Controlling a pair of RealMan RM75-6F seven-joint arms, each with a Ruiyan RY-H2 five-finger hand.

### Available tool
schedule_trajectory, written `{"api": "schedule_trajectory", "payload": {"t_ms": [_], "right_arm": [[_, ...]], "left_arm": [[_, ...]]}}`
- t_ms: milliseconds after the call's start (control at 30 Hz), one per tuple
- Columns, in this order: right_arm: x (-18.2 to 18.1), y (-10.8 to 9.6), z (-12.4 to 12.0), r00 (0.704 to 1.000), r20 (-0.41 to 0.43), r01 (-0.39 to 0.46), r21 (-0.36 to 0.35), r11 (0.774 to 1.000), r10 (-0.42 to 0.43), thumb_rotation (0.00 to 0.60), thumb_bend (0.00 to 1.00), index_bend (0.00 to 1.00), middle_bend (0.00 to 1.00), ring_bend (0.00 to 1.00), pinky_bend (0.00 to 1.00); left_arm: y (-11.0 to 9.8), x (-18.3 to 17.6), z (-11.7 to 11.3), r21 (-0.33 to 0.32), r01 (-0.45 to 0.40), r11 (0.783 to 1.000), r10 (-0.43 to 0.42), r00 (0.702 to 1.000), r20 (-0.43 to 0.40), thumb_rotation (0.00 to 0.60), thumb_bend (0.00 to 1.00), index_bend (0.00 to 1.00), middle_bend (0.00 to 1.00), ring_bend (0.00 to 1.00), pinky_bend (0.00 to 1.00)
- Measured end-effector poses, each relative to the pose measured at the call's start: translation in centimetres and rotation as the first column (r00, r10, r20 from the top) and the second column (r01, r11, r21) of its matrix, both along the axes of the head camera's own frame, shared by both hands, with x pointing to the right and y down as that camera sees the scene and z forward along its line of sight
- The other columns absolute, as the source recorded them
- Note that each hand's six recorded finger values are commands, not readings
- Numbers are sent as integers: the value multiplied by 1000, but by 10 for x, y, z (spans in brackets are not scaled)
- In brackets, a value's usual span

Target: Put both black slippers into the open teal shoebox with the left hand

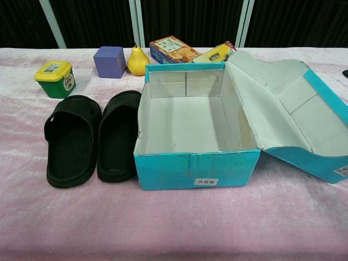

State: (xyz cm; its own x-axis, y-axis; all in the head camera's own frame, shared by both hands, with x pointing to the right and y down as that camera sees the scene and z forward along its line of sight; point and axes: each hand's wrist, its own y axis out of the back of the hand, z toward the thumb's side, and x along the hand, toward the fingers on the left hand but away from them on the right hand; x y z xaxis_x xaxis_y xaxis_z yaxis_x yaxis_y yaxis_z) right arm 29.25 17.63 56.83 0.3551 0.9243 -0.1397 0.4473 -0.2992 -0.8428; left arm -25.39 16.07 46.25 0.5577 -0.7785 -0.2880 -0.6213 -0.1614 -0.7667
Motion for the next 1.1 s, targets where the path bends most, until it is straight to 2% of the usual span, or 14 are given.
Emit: {"api": "schedule_trajectory", "payload": {"t_ms": [133,233,433,533,633,700,833,967,1100], "right_arm": [[-18,-5,1,999,-14,47,-2,999,-47,600,225,27,93,21,91],[-21,-7,2,998,-24,51,-7,999,-51,600,225,26,88,21,91],[-5,-7,5,998,-67,-5,-25,1000,3,600,225,0,44,4,91],[12,-4,9,993,-107,-63,-40,997,59,600,225,0,31,0,91],[37,1,11,978,-158,-150,-60,987,139,600,224,0,29,0,91],[59,7,11,960,-195,-220,-71,973,203,600,224,0,29,0,91],[92,18,3,928,-241,-307,-69,949,283,600,224,0,29,0,91],[103,26,-2,919,-253,-328,-68,942,302,600,224,0,29,0,91],[106,29,-1,921,-251,-327,-75,942,300,600,225,0,29,0,91]], "left_arm": [[0,5,-3,13,-11,1000,11,1000,-9,539,0,201,211,149,173],[-1,5,-4,18,-5,1000,5,1000,-16,539,0,201,210,149,172],[-8,-4,4,0,52,999,-52,998,38,541,0,202,228,167,173],[-15,-13,15,-28,109,994,-105,987,119,543,0,198,212,167,175],[-23,-25,31,-79,178,981,-154,959,238,542,0,192,211,167,177],[-30,-35,45,-120,232,965,-181,925,334,542,0,188,212,167,177],[-42,-52,75,-191,334,923,-200,841,502,598,37,173,203,168,187],[-48,-62,111,-294,405,866,-146,767,625,600,48,163,189,168,195],[-50,-59,142,-391,428,815,-44,719,694,600,46,159,186,168,198]]}}
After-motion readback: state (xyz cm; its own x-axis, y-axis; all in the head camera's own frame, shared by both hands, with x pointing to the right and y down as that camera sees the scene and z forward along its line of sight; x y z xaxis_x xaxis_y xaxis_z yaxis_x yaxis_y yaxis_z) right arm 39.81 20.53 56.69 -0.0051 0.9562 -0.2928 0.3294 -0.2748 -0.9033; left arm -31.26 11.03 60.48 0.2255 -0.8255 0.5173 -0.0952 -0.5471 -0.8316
